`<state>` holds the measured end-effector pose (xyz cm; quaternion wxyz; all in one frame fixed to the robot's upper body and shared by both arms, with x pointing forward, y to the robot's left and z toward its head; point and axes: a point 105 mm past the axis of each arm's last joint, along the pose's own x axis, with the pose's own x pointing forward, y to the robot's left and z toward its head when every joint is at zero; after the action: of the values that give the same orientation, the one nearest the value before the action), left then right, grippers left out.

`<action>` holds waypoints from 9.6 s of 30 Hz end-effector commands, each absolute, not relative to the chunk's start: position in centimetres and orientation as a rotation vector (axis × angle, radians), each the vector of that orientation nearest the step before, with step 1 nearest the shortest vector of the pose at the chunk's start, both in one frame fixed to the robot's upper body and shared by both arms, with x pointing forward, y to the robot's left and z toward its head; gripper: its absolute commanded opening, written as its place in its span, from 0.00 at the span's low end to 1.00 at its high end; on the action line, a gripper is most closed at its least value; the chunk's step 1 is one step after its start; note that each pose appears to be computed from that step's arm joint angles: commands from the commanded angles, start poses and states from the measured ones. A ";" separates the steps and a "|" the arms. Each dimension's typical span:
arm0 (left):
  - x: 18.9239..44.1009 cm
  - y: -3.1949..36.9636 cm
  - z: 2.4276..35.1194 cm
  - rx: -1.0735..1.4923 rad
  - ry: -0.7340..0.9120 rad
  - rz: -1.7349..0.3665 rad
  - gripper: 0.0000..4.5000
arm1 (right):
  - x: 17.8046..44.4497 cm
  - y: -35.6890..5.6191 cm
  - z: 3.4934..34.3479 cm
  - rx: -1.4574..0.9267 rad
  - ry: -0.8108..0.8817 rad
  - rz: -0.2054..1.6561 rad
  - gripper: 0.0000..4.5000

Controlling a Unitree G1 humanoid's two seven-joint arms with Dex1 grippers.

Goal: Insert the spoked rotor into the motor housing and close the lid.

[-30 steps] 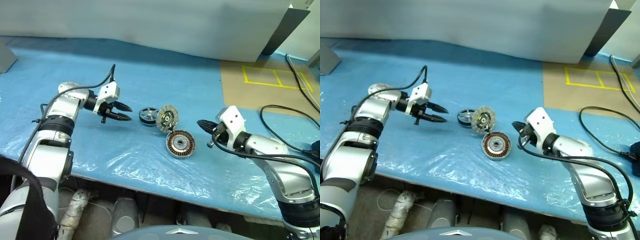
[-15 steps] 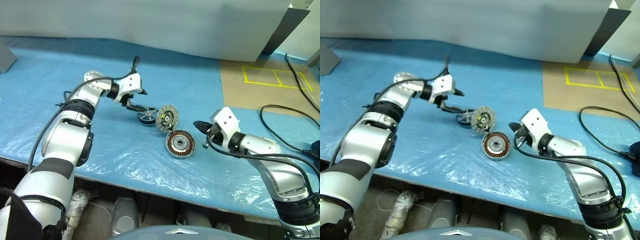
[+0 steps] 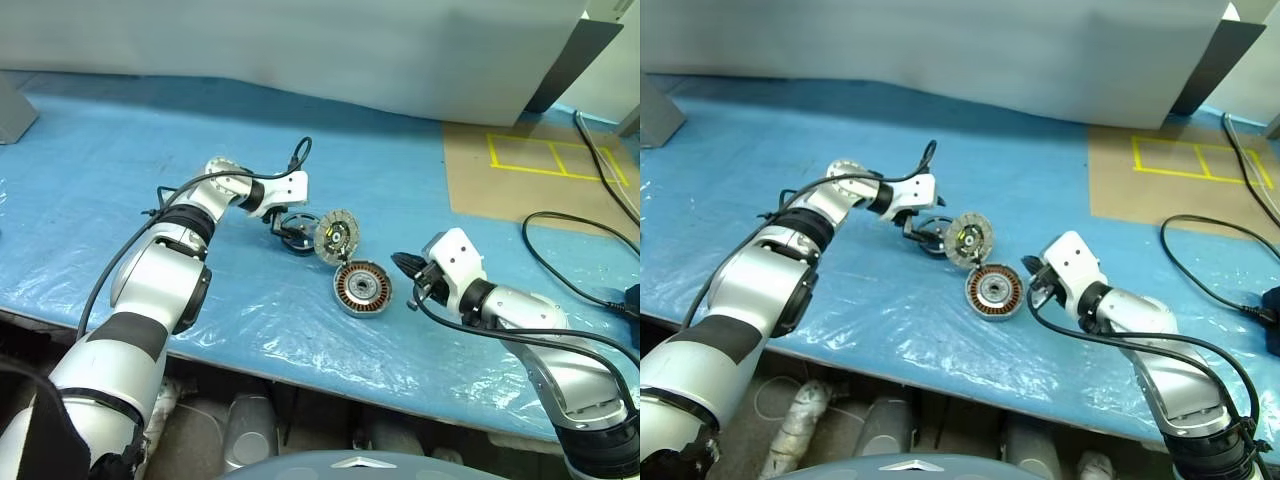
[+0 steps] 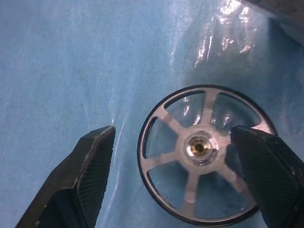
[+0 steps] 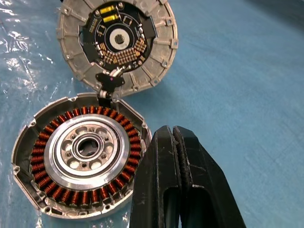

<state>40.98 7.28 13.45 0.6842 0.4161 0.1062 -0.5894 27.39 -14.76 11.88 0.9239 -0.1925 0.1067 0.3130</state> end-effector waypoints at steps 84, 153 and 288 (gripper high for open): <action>40.0 11.6 14.8 0.791 0.198 -1.344 0.38 | 28.2 -13.9 12.9 -0.468 0.166 0.679 0.00; 31.2 -1.3 13.1 0.810 0.053 -1.863 0.74 | 28.2 -18.7 17.9 -0.241 0.047 0.469 0.00; 30.3 0.3 7.1 0.506 0.283 -1.841 0.74 | 28.1 -17.2 15.4 -0.072 0.163 0.649 0.00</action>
<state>30.55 -0.97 9.67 0.5812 0.1967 0.0674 -0.7867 28.08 -17.51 14.49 0.9454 -0.0217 0.0994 0.3096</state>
